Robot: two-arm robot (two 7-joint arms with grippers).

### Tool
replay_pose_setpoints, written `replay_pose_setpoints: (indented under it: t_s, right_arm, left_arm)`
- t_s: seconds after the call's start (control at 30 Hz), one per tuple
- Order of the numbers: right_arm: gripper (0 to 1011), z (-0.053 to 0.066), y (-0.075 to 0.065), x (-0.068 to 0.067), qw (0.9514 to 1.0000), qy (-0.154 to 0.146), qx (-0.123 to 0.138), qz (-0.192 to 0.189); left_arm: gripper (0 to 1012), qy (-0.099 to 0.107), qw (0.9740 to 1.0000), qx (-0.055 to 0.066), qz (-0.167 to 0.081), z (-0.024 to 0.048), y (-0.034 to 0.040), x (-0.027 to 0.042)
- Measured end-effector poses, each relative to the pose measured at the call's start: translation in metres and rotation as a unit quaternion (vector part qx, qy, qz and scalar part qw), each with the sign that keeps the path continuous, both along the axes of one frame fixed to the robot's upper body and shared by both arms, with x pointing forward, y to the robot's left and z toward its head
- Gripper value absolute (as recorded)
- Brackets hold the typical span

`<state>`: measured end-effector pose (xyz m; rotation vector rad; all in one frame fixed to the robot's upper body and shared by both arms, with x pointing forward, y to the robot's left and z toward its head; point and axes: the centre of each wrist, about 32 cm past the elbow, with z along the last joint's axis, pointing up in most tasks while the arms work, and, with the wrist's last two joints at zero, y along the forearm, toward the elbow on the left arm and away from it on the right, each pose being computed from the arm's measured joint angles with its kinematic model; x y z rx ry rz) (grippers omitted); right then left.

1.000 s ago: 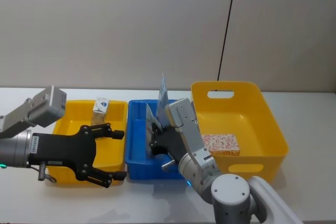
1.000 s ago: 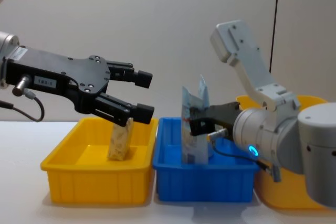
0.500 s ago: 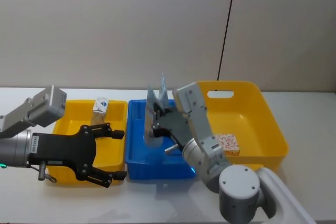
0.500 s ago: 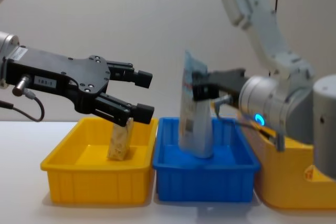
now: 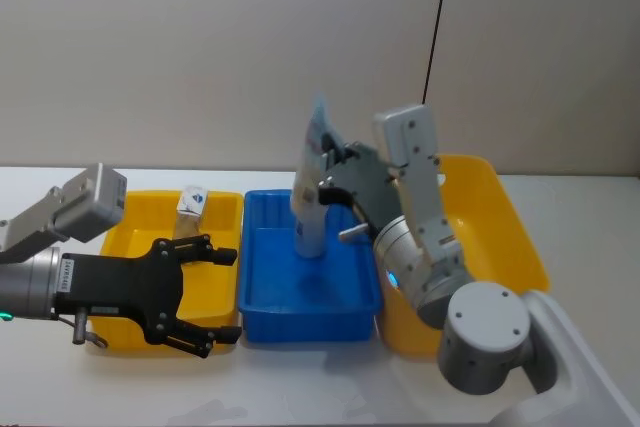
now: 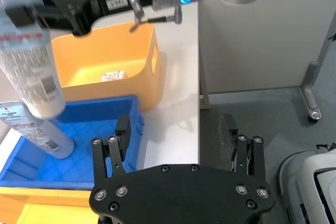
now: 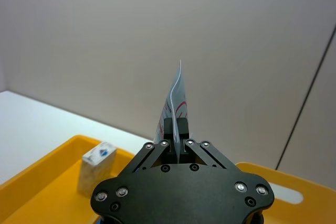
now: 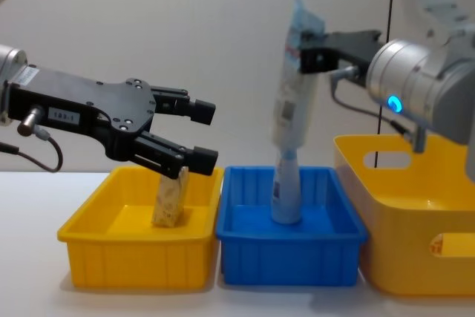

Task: Bimanual collaborative sorting of washing and personal care products

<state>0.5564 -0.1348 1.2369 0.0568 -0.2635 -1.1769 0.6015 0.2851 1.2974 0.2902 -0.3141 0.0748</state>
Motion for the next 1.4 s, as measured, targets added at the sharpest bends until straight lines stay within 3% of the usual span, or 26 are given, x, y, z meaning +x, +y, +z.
replay_pose_setpoints:
  t_s: [0.2,0.47,0.9,1.4]
  right_arm:
    - [5,0.007,-0.011,0.006,0.9994,-0.014,0.005,-0.032]
    - [5,0.007,-0.027,0.018,0.9971,-0.023,-0.012,-0.072]
    - [5,-0.007,-0.054,0.041,0.9888,-0.013,-0.057,-0.137]
    - [5,-0.03,-0.071,0.056,0.9773,0.013,-0.112,-0.179]
  left_arm:
    - [1001,0.0,1.0,0.0,0.0,0.0,0.0,0.0]
    - [1001,0.0,1.0,0.0,0.0,0.0,0.0,0.0]
    - [1001,0.0,1.0,0.0,0.0,0.0,0.0,0.0]
    - [1001,0.0,1.0,0.0,0.0,0.0,0.0,0.0]
